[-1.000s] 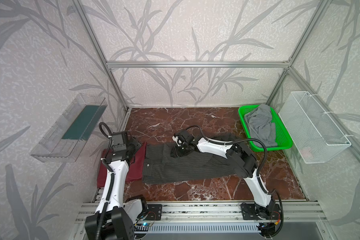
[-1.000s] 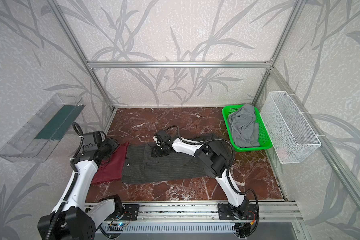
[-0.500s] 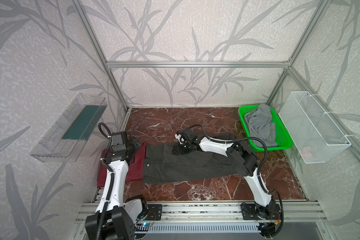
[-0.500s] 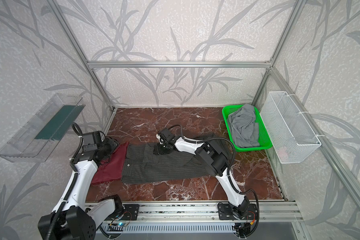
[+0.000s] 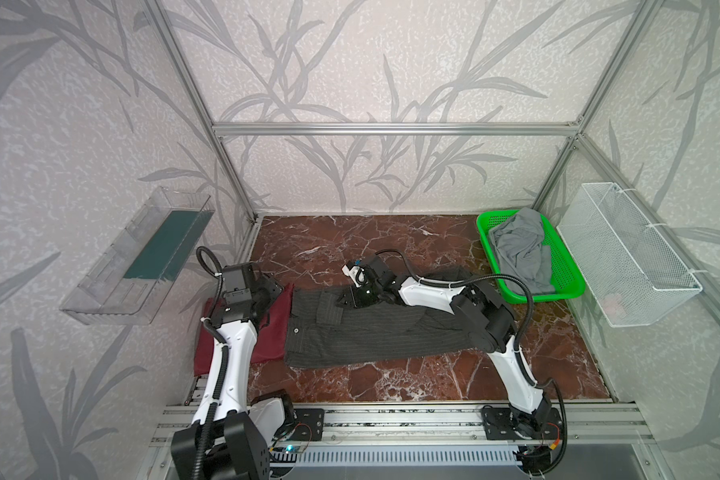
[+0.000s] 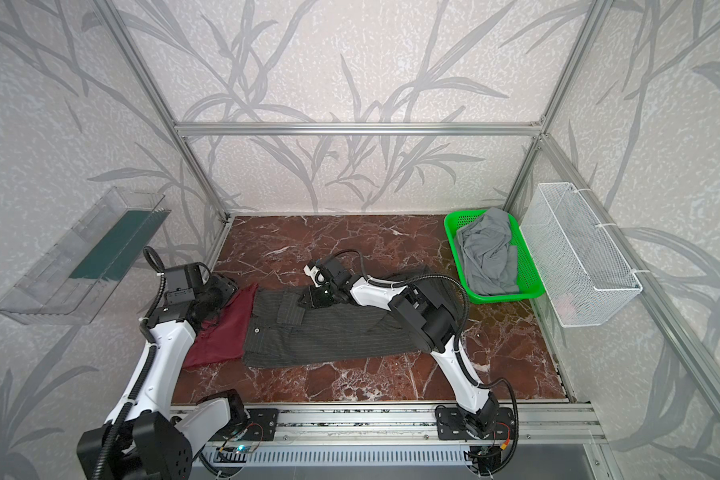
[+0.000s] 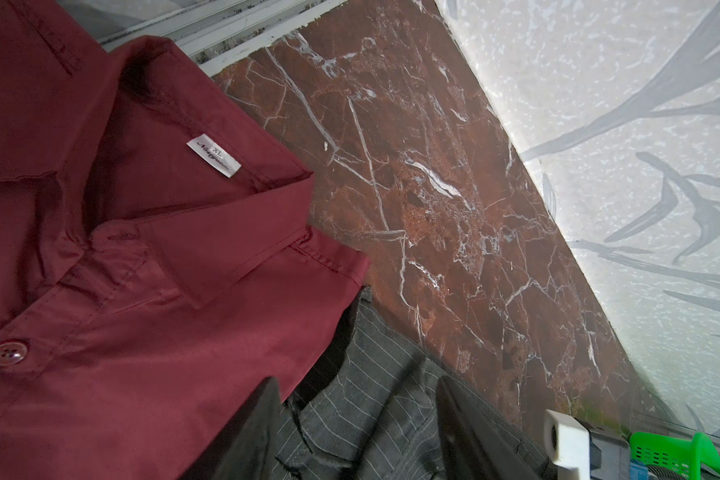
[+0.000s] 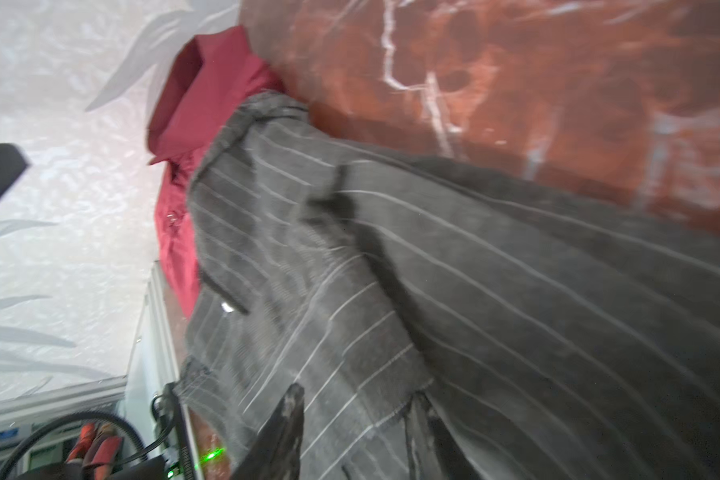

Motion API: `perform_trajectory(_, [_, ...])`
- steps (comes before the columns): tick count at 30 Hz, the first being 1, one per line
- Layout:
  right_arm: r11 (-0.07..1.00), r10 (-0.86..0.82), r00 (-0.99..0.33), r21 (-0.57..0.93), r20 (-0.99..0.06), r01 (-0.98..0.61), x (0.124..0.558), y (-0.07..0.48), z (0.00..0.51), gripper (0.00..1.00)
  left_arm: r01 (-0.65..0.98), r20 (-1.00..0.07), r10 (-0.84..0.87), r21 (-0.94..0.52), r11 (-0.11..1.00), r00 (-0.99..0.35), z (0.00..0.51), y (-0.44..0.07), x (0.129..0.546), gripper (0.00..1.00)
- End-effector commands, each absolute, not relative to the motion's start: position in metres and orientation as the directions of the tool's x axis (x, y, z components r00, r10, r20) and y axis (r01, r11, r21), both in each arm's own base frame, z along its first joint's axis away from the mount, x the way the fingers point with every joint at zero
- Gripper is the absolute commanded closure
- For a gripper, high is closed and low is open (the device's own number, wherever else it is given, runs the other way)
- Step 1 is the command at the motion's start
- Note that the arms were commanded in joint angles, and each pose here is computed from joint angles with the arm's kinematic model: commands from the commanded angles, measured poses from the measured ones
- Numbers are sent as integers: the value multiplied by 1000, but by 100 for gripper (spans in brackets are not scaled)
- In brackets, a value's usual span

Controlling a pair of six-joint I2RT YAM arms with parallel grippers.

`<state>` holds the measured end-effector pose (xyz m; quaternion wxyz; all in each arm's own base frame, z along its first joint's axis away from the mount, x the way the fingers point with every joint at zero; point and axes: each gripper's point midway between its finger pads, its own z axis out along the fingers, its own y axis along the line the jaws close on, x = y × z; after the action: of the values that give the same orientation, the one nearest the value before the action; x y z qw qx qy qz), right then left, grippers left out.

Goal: Fold and stack the long sleeve shirts

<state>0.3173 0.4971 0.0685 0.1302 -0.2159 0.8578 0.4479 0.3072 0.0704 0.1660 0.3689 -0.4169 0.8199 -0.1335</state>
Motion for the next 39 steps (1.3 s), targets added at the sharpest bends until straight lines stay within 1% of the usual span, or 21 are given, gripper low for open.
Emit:
perform_trajectory(1, [366,-317,-832,750,-456,-551,292,533,90,60,-593,-482,-792,-533,604,-374,162,72,307,39])
perform_trajectory(6, [315,-357,-823,773,-442,-551,274,567,89,60,-599,-485,-795,-531,599,-365,163,75,305,39])
perform_trajectory(7, [312,-348,-837,790,-423,-529,272,571,91,60,-600,-487,-795,-531,598,-362,163,76,305,39])
perform_trajectory(12, [262,-333,-839,812,-431,-522,262,593,109,58,-601,-481,-800,-536,592,-358,163,77,305,39])
perform_trajectory(16, [253,-334,-840,818,-427,-516,259,605,115,56,-605,-475,-805,-540,585,-355,162,79,305,39])
perform_trajectory(18, [275,-341,-846,817,-410,-506,261,607,110,55,-605,-476,-806,-541,584,-351,162,79,304,39])
perform_trajectory(20, [299,-336,-845,803,-416,-515,268,601,112,55,-608,-478,-806,-538,583,-350,162,80,303,39])
perform_trajectory(23, [338,-231,-856,787,-462,-516,296,571,126,52,-606,-485,-802,-536,587,-348,165,80,302,39])
perform_trajectory(25, [333,-217,-858,791,-466,-514,307,556,140,51,-605,-482,-806,-543,583,-344,165,80,303,39])
perform_trajectory(29, [308,-236,-852,796,-467,-522,310,541,160,50,-599,-461,-821,-569,564,-337,163,81,307,39])
perform_trajectory(31, [366,-226,-851,769,-474,-525,314,526,161,50,-598,-446,-828,-577,556,-339,162,81,307,39])
perform_trajectory(33, [512,-198,-870,710,-450,-484,324,500,145,50,-599,-442,-831,-579,552,-338,161,81,306,39])
perform_trajectory(35, [592,-205,-869,650,-450,-477,331,480,129,48,-597,-444,-832,-584,551,-334,160,80,305,39])
perform_trajectory(36, [652,-194,-876,609,-442,-452,335,468,118,48,-595,-444,-832,-586,550,-331,160,80,305,39])
perform_trajectory(37, [691,-189,-880,578,-436,-434,336,460,110,48,-593,-445,-832,-588,550,-330,161,80,305,39])
perform_trajectory(39, [712,-189,-894,571,-405,-409,333,454,95,48,-592,-442,-833,-589,550,-333,161,80,306,39])
